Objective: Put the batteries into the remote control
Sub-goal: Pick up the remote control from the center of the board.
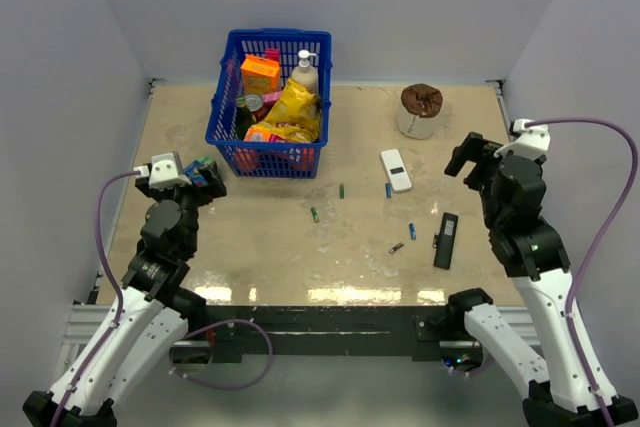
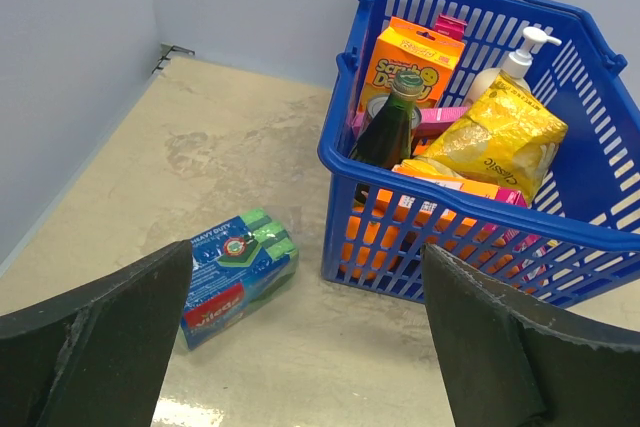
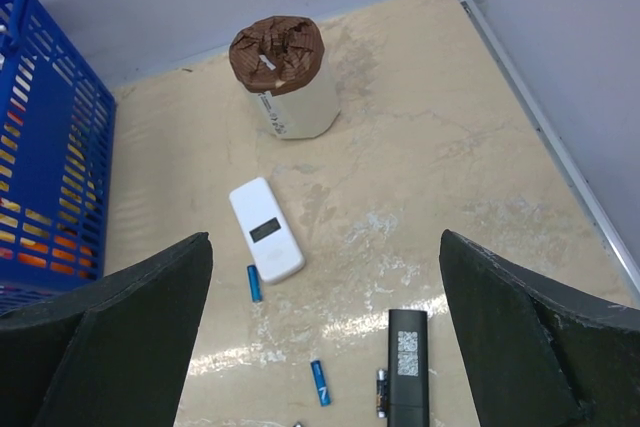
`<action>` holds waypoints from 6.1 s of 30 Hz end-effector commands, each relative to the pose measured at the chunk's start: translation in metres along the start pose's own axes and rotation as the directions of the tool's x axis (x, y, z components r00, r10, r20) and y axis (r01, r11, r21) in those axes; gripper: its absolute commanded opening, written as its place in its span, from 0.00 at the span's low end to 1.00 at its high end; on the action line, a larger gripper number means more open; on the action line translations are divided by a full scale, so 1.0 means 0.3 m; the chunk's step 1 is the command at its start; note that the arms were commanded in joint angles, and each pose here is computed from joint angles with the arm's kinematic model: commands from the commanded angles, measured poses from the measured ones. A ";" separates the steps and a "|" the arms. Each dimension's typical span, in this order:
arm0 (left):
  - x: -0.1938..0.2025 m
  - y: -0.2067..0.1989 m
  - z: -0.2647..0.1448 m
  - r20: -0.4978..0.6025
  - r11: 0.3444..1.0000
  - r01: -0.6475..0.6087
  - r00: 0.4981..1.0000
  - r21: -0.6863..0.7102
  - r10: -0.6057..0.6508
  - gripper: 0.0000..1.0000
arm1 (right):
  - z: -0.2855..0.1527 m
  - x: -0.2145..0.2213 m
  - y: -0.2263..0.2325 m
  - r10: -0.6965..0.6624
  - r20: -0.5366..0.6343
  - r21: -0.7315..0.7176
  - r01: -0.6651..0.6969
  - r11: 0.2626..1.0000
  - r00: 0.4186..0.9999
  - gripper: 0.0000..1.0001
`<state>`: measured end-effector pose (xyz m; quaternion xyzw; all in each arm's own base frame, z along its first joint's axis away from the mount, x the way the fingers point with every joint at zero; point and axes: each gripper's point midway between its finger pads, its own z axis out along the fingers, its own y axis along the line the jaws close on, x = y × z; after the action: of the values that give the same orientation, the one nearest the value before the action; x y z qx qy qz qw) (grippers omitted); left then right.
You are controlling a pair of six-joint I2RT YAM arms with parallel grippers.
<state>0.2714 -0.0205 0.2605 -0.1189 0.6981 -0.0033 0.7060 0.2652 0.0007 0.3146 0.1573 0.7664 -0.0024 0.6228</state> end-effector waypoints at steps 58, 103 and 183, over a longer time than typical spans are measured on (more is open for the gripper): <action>-0.036 -0.045 0.003 0.019 0.998 -0.007 1.000 0.067 0.006 1.00 | 0.651 0.905 0.194 -0.426 -0.694 -0.276 0.332 0.902 0.581 0.58; 0.043 -0.707 -0.309 -0.784 0.438 0.690 0.618 0.576 0.057 0.98 | -0.294 0.459 0.927 -0.631 0.258 -0.889 0.435 0.141 0.731 0.31; 0.448 -0.494 -0.355 -0.752 0.518 0.616 0.653 0.594 0.086 0.00 | -0.309 0.575 0.964 -0.363 -0.232 -0.870 -0.026 0.492 0.903 0.75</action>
<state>0.1804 -0.2031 0.1444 0.1038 0.8262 -0.4812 0.2740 0.2146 0.3450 0.1914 -0.4223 0.7524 0.2447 0.4424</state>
